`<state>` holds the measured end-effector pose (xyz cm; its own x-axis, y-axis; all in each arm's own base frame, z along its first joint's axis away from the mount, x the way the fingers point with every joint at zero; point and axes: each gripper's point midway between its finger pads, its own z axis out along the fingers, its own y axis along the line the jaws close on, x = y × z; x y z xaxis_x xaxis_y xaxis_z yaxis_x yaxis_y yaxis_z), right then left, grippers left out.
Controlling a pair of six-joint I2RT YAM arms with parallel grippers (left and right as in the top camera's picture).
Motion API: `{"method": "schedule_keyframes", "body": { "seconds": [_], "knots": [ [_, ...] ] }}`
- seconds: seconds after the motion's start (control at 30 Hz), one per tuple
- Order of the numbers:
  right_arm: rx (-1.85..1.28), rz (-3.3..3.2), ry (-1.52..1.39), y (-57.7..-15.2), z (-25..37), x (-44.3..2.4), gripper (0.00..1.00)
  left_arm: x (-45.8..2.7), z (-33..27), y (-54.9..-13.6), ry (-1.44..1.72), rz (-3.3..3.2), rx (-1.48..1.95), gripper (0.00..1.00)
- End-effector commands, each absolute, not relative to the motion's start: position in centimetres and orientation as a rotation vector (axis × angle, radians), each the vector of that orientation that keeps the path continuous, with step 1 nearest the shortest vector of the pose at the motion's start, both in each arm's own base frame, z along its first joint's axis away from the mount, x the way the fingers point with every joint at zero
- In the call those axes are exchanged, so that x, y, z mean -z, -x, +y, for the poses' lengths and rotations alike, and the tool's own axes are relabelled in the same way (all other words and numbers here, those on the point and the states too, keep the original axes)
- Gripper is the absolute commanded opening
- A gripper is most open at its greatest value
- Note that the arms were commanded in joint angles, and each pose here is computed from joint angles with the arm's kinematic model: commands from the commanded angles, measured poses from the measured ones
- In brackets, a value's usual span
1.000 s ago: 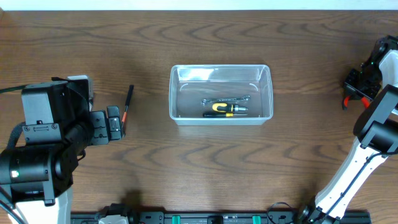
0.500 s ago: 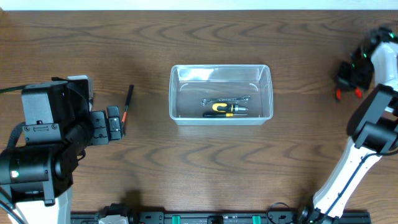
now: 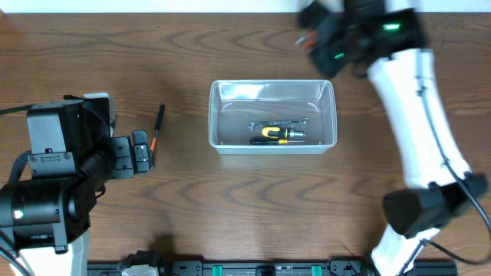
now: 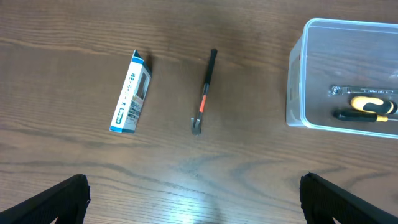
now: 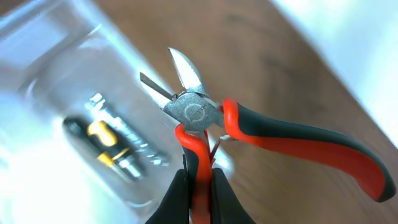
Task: Pack container
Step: 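Carry the red pliers into the container and open the gripper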
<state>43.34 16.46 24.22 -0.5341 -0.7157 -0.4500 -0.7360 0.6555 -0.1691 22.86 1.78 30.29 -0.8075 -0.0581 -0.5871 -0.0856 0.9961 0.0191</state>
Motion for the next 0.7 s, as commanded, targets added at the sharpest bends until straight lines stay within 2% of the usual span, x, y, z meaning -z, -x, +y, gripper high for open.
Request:
{"method": "schedule_keyframes", "body": {
  "seconds": [0.0,0.2,0.37,0.63,0.67],
  "knots": [
    [-0.061,2.447,1.412,-42.0,18.8,-17.1,0.01,-30.7,1.8,-22.9,0.097,2.502,-0.065,0.98],
    [-0.107,2.587,1.54,-39.9,20.3,-9.5,0.01,-30.7,1.8,-22.9,0.096,2.502,-0.065,0.98],
    [-0.171,2.688,1.56,-38.8,20.1,-5.1,0.01,-30.7,1.8,-22.9,0.097,2.502,-0.065,0.98],
    [-0.195,2.749,1.555,-38.1,19.9,-2.2,0.01,-30.7,1.8,-22.9,0.097,2.502,-0.065,0.98],
    [-0.2,2.748,1.555,-38.1,20.0,-2.2,0.05,-30.7,1.8,-22.9,0.096,2.502,-0.065,0.98]
  ]
}}
